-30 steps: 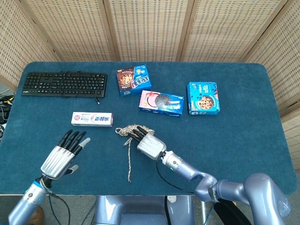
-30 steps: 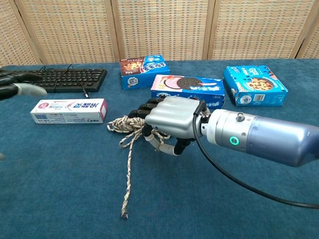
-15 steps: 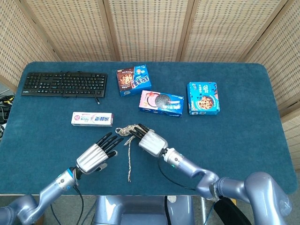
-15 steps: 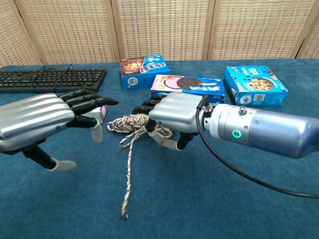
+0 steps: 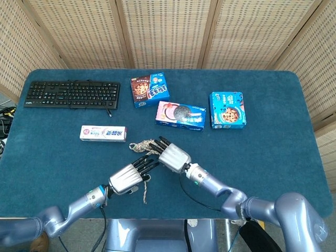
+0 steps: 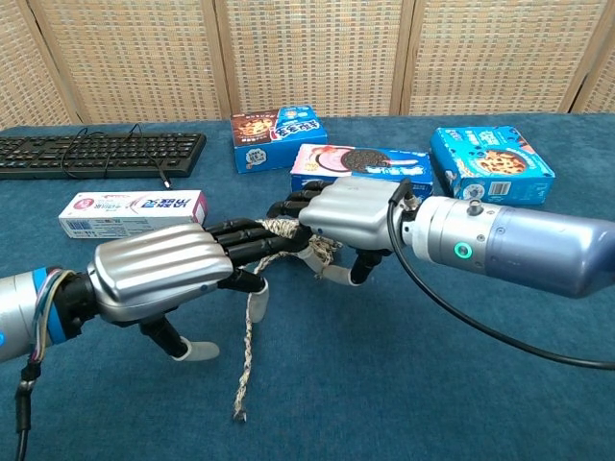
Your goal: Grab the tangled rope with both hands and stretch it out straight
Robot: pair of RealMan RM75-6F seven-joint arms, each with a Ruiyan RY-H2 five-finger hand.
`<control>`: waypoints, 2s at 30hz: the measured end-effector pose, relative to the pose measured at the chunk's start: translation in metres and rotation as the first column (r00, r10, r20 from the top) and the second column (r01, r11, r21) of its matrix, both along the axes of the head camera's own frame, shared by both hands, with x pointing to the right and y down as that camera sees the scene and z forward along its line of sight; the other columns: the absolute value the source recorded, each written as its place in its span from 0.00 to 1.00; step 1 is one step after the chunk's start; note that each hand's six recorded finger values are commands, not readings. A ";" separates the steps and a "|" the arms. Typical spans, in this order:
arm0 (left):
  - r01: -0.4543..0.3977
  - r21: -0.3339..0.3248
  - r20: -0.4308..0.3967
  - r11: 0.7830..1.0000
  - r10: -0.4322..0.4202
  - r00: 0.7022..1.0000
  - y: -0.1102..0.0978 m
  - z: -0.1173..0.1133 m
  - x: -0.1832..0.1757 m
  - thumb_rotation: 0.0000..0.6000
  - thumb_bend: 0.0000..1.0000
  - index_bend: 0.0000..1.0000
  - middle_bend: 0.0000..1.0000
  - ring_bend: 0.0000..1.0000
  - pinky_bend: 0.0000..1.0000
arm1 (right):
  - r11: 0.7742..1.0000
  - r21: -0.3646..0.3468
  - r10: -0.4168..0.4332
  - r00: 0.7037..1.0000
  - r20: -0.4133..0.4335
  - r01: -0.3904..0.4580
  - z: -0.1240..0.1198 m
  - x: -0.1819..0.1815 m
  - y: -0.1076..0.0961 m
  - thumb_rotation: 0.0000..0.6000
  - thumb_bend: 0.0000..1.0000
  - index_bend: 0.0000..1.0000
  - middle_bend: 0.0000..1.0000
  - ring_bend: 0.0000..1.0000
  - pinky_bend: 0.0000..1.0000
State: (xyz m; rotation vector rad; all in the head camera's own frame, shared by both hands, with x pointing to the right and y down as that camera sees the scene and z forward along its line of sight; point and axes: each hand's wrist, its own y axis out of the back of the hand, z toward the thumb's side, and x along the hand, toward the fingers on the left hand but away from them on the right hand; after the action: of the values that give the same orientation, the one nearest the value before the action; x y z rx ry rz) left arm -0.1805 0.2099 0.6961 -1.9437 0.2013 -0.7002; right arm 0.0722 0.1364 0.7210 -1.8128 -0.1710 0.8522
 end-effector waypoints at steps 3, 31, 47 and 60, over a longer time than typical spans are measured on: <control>-0.007 -0.012 0.001 1.000 0.007 1.000 0.003 0.006 0.005 1.00 0.25 0.46 0.00 0.00 0.00 | 1.000 -0.003 0.005 1.000 0.001 -0.005 0.001 0.001 -0.001 1.00 0.51 0.64 0.04 0.00 0.00; -0.001 -0.035 0.029 0.999 0.002 1.000 0.014 0.031 0.011 1.00 0.36 0.56 0.00 0.00 0.00 | 1.000 -0.010 0.011 1.000 0.002 -0.011 0.007 0.008 0.002 1.00 0.52 0.64 0.04 0.00 0.00; -0.009 -0.027 0.041 1.000 0.010 0.999 0.015 0.033 0.013 1.00 0.54 0.60 0.00 0.00 0.00 | 1.000 -0.010 0.009 1.000 0.001 -0.009 0.009 0.009 0.003 1.00 0.52 0.64 0.04 0.00 0.00; 0.014 -0.015 0.045 1.000 -0.014 0.999 0.008 0.029 0.001 1.00 0.54 0.68 0.00 0.00 0.00 | 1.000 0.011 0.020 1.000 0.006 -0.020 0.008 0.015 -0.001 1.00 0.52 0.66 0.04 0.00 0.00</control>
State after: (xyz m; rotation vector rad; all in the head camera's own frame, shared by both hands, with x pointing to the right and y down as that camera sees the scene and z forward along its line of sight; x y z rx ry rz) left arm -0.1798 0.2180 0.7254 -1.9406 0.1829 -0.7556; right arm 0.0872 0.1352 0.7288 -1.8064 -0.1978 0.8587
